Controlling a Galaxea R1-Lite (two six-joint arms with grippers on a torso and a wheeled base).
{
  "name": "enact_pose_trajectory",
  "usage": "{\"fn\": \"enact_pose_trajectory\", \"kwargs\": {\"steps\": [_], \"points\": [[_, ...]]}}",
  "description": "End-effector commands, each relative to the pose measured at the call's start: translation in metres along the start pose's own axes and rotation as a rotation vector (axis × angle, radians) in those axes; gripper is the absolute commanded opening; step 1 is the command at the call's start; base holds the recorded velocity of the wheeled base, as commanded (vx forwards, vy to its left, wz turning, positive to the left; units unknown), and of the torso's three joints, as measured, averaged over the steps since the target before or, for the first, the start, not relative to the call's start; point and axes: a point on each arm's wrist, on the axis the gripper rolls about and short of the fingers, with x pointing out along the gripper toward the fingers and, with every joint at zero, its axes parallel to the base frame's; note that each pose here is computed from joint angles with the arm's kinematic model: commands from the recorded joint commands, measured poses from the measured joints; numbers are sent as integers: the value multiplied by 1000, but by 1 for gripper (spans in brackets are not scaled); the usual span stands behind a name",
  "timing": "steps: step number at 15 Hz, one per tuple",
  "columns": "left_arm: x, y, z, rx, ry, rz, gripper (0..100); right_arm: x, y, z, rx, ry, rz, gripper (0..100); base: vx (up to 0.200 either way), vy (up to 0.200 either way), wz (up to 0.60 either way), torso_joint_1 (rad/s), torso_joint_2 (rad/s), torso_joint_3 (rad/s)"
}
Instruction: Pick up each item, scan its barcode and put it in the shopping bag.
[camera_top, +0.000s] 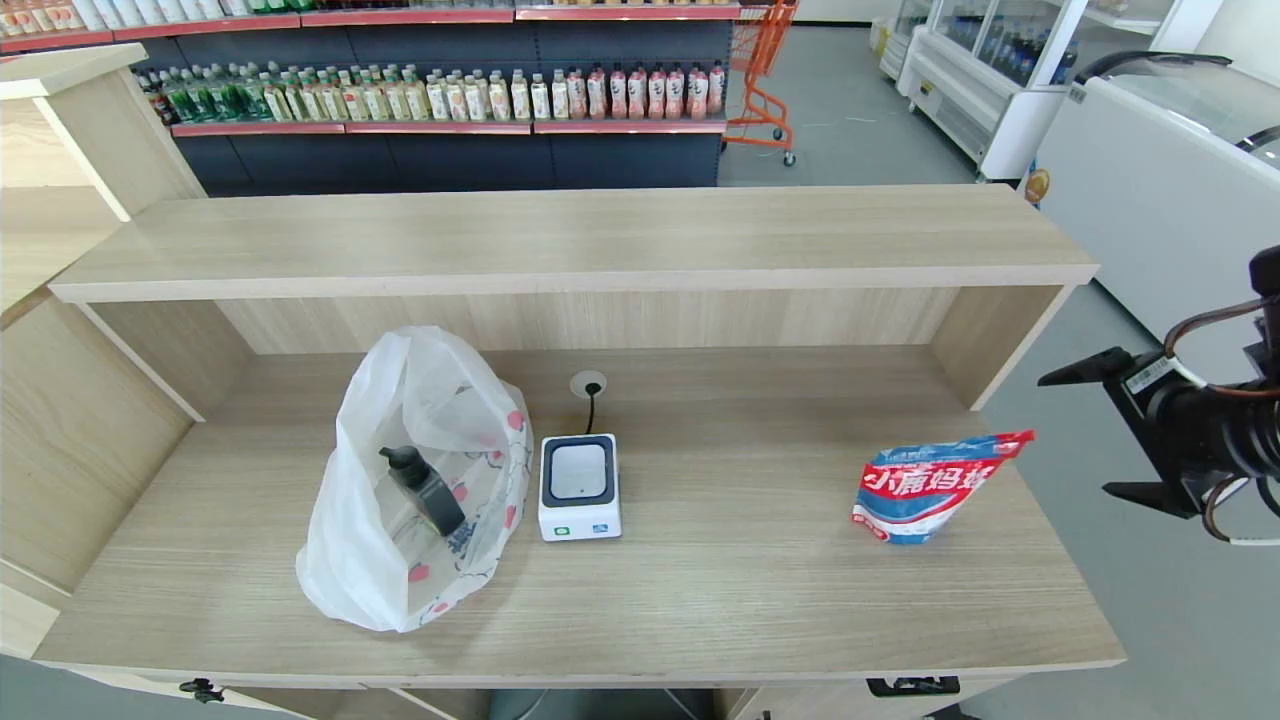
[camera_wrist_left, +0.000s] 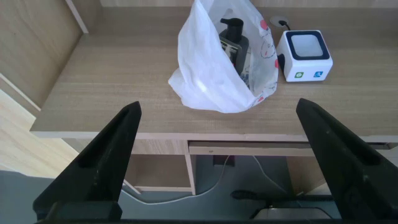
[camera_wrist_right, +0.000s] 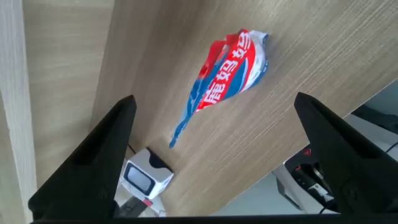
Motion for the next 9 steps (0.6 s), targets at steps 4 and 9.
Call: {"fn": "enact_pose_trajectory", "kwargs": {"steps": [4,9], "points": [[0,0,0,0,0,1,100,75,-3,-8,-8,39,-109,100,0,0,0,0,0,0],[0,0,0,0,1,0,100,129,-6,-33,-73,65,-156,100,0,0,0,0,0,0]]}}
